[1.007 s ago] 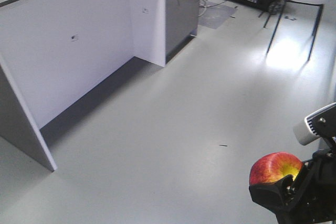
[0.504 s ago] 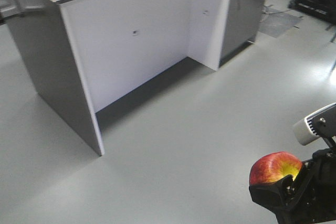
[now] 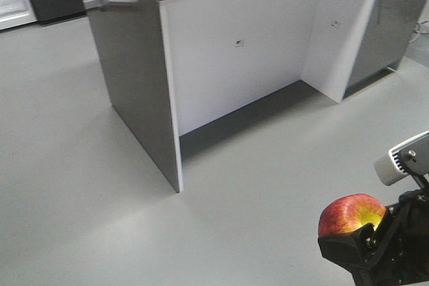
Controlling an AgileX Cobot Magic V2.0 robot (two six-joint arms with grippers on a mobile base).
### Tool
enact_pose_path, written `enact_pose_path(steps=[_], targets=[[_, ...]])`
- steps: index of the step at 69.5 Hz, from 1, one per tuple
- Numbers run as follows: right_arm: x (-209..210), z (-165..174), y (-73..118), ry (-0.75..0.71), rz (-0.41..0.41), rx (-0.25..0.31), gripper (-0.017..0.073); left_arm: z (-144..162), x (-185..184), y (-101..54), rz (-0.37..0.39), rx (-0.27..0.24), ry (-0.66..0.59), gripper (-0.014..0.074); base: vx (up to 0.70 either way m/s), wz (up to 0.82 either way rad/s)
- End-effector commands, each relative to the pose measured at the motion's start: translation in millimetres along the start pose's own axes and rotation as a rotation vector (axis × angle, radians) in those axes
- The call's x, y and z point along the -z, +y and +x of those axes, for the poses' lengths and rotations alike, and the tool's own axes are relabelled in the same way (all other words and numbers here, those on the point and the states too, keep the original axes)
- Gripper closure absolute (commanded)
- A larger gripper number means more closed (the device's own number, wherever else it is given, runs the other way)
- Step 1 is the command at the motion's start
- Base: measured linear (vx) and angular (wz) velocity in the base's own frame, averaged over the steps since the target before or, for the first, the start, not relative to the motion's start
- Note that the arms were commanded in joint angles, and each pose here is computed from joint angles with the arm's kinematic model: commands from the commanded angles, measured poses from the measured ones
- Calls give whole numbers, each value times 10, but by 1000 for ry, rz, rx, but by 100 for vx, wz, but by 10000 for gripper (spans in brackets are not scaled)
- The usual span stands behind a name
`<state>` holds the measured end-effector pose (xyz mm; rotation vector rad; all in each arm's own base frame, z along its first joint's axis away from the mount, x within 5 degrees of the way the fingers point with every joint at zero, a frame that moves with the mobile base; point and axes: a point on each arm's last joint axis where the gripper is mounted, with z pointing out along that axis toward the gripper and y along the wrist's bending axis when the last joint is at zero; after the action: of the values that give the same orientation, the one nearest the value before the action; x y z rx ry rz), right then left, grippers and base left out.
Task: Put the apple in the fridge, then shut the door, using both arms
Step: 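Drive the base toward the open refrigerator holding the apple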
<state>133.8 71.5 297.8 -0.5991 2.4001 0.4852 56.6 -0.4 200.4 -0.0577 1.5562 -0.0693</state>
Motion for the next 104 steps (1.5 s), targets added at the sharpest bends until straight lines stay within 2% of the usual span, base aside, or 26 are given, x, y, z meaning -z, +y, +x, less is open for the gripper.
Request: enact_pose_path(steps=[1, 104], targets=[[75, -104, 20, -84, 2, 6, 169, -29, 8, -6, 13, 15, -74, 600, 3, 32], [75, -104, 20, -84, 2, 7, 169, -29, 8, -6, 13, 15, -74, 600, 6, 34]])
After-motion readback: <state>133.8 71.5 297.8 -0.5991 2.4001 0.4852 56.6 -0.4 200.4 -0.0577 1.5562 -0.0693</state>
